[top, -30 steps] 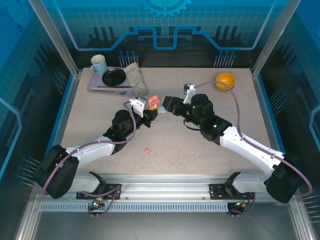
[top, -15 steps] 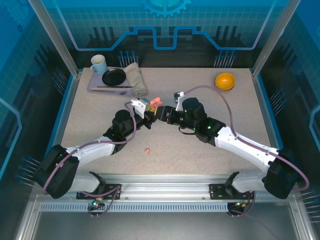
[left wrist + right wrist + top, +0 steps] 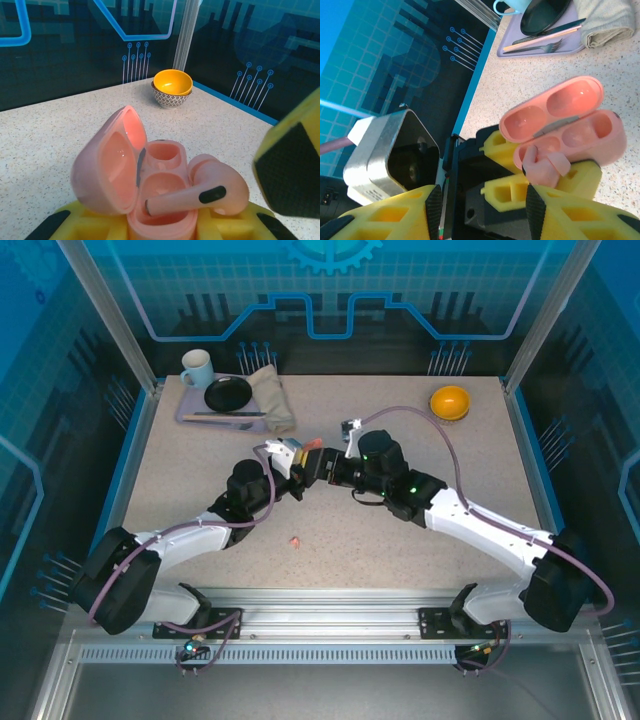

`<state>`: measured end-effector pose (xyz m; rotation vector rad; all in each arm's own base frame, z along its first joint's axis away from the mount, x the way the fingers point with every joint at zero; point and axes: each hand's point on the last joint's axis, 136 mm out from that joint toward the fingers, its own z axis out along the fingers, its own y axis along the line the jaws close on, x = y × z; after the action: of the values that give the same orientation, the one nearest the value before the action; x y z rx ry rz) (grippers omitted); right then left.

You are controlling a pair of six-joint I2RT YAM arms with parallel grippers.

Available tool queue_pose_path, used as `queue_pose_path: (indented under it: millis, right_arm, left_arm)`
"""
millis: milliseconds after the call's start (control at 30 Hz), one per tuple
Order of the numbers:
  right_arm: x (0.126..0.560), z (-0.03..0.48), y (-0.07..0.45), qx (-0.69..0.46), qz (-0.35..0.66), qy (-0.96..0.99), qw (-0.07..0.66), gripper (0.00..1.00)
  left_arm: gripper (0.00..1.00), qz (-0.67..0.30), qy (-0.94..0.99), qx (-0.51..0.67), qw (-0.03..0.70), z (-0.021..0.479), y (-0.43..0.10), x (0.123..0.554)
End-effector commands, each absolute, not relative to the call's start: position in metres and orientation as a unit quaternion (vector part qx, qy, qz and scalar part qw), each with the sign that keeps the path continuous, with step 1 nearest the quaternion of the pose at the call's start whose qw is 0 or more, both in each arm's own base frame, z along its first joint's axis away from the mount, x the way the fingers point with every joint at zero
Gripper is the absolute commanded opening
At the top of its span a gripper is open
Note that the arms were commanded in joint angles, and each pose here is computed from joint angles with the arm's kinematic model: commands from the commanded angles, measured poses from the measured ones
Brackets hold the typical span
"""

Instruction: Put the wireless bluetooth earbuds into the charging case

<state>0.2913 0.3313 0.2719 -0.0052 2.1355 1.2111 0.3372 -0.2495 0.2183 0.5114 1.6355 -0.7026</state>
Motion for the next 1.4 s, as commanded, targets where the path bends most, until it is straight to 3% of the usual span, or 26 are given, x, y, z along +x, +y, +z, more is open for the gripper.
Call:
queue_pose_path:
  millis: [0, 667, 1367]
  right_arm:
    - [0.290, 0.278, 0.341, -0.019, 0.468, 0.817, 0.336, 0.50]
    - [0.289, 0.314, 0.323, -0.038, 0.485, 0.784, 0.385, 0.50]
    - [0.288, 0.261, 0.314, -0.009, 0.453, 0.823, 0.343, 0.50]
  left_arm:
    - [0.00, -0.313, 0.687, 0.238, 0.611, 0.232, -0.257, 0.335]
    - [0.00, -0.312, 0.685, 0.240, 0.613, 0.234, -0.258, 0.334]
    - [0.00, -0.315, 0.680, 0.247, 0.614, 0.240, -0.261, 0.334]
